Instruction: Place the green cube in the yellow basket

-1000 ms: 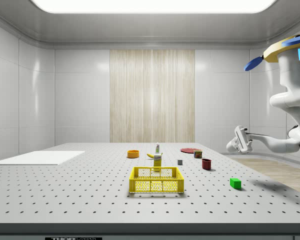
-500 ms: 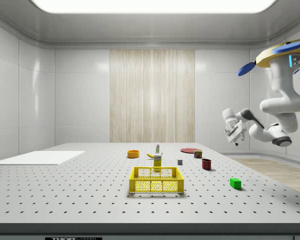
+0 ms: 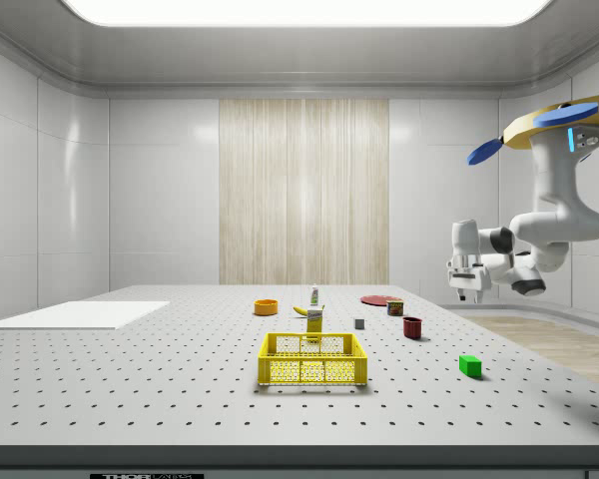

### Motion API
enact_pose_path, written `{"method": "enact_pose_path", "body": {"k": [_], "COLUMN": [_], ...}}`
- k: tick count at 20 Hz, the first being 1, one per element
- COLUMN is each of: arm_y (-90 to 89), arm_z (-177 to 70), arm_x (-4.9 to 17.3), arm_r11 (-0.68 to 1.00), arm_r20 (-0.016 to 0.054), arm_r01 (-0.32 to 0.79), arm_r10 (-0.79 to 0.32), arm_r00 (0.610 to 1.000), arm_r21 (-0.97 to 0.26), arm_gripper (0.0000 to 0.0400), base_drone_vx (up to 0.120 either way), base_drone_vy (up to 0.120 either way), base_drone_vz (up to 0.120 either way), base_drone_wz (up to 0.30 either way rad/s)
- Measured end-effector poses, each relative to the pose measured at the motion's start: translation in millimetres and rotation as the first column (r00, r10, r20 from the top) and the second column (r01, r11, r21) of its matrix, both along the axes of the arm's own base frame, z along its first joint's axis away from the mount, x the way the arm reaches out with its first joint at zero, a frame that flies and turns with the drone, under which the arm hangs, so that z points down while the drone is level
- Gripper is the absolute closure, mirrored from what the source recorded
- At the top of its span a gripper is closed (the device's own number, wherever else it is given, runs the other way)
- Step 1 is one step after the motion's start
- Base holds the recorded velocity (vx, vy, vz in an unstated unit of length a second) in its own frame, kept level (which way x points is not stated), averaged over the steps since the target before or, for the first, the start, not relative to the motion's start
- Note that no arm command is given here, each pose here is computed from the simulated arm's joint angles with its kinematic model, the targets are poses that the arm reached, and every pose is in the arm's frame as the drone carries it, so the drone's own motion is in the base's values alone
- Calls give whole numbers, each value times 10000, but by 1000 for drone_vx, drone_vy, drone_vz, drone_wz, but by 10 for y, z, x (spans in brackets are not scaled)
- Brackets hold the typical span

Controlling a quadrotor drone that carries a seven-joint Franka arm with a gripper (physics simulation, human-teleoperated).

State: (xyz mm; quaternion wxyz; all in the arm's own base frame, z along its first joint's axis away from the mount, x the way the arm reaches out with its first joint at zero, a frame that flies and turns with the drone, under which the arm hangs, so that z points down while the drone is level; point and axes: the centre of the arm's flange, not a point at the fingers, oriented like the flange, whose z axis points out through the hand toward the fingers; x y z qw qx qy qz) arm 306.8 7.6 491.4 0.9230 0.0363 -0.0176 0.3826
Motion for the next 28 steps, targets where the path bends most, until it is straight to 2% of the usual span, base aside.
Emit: {"method": "enact_pose_path", "body": {"k": [9,28], "arm_y": [-63,-77], "arm_z": [-6,5], "arm_x": [-1,-1], "arm_r11": [9980,9969], "arm_r20": [-23,-30], "arm_r01": [14,14], "arm_r10": [-16,-16], "arm_r00": [10000,10000], "arm_r21": [-637,-787], "arm_gripper": [0,0], "base_drone_vx": [0,0], "base_drone_vy": [22,8], "base_drone_vz": [-120,-114], "base_drone_wz": [0,0]}}
